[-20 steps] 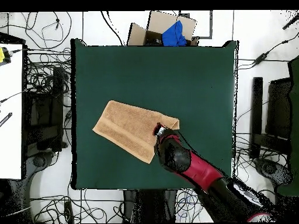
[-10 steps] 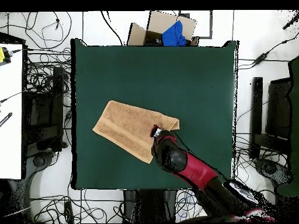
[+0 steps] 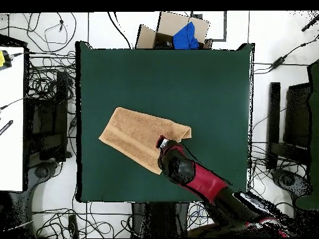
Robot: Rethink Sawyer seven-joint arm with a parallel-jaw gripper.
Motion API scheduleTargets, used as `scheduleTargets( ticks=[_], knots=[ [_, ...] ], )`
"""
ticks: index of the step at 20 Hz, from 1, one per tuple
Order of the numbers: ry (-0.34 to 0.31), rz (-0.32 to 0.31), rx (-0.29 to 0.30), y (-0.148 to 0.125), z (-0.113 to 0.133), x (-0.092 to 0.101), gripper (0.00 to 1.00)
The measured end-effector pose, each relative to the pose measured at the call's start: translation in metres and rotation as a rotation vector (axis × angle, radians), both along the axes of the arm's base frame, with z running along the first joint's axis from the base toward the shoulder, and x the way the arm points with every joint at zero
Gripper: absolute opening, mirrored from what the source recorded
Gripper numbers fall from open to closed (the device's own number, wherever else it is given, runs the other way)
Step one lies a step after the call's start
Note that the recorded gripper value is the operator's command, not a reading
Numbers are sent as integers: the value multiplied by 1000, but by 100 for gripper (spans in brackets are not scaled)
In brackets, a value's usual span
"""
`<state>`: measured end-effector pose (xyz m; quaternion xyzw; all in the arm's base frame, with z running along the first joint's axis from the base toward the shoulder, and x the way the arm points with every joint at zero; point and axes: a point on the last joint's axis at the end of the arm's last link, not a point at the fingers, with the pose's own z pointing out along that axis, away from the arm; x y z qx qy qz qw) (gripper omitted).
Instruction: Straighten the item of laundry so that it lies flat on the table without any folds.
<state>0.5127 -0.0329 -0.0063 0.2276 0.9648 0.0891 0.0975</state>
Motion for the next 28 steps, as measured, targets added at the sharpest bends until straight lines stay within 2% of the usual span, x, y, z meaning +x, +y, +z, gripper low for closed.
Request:
scheduleTargets(
  ticks=[6,19,28],
  knots=[
    [5,-5,-6,-4,-1,-2,100],
    [46,-28,-70,-30,-6,-17,100],
    [57,-40,-80,-38,-14,-19,100]
  ],
)
